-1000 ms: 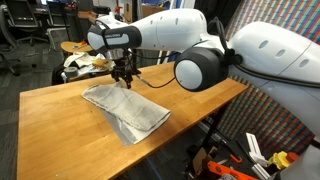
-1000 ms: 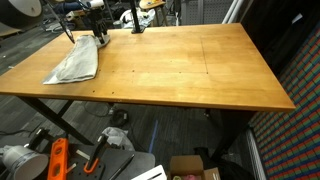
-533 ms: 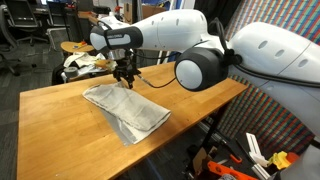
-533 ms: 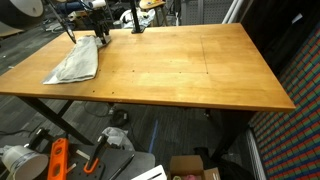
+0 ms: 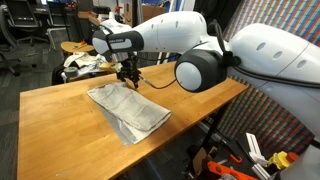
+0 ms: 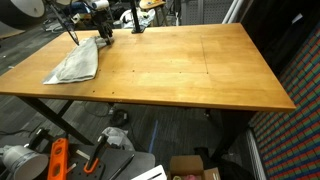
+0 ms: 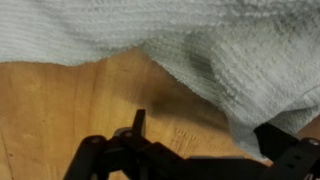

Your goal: Fold the towel on the table.

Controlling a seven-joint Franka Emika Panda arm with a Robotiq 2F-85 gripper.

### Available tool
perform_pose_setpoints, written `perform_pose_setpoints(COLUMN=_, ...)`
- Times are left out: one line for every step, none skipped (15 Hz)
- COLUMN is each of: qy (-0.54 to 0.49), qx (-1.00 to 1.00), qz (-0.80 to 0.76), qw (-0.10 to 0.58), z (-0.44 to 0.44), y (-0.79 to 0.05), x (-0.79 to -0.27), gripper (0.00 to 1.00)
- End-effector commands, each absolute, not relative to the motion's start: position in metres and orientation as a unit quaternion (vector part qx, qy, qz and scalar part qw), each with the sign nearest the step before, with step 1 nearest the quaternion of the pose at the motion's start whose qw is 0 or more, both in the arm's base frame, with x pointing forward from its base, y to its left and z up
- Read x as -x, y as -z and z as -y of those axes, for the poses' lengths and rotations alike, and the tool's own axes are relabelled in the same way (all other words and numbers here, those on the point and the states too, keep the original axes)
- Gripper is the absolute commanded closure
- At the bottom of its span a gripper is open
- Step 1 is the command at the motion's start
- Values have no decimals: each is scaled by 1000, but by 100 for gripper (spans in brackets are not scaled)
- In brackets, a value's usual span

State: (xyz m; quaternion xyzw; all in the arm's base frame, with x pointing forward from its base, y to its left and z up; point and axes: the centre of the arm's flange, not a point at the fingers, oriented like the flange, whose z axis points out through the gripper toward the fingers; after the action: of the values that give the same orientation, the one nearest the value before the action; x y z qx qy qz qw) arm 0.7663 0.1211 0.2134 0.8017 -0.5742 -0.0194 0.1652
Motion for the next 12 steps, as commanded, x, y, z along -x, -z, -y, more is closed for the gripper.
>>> perform_pose_setpoints(qy=10, qx=-806, qz=561, qw=190, z=-114, y=-211, x=-813, gripper=0)
perform_pose_setpoints(qy=8, qx=-807, qz=560, qw=189, z=-113, y=-212, x=-814, gripper=0)
perform_pose_setpoints(qy=6, qx=-808, qz=558, qw=188, z=-112, y=-212, x=-815, gripper=0)
perform_pose_setpoints(qy=4, qx=-809, qz=557, qw=189, z=-110, y=-213, x=-816, gripper=0)
perform_pose_setpoints(qy=1, qx=-809, qz=557, qw=190, z=-107, y=-213, x=-819, gripper=0)
perform_pose_setpoints(qy=-2, qx=-808, qz=557, qw=191, z=-104, y=-214, x=-820, gripper=0)
perform_pose_setpoints(qy=-5, qx=-807, qz=559, qw=191, z=-101, y=-215, x=-821, gripper=0)
perform_pose_setpoints(qy=-5, qx=-806, qz=560, qw=190, z=-98, y=-216, x=-823, gripper=0)
perform_pose_setpoints(qy=-6, qx=-805, qz=563, qw=189, z=-96, y=-217, x=-824, gripper=0)
perform_pose_setpoints(qy=-4, qx=-804, qz=564, qw=187, z=-95, y=-217, x=-824, gripper=0)
perform_pose_setpoints(qy=-6, qx=-804, qz=565, qw=186, z=-94, y=-217, x=-825, gripper=0)
perform_pose_setpoints(qy=-7, qx=-803, qz=567, qw=185, z=-94, y=-217, x=-826, gripper=0)
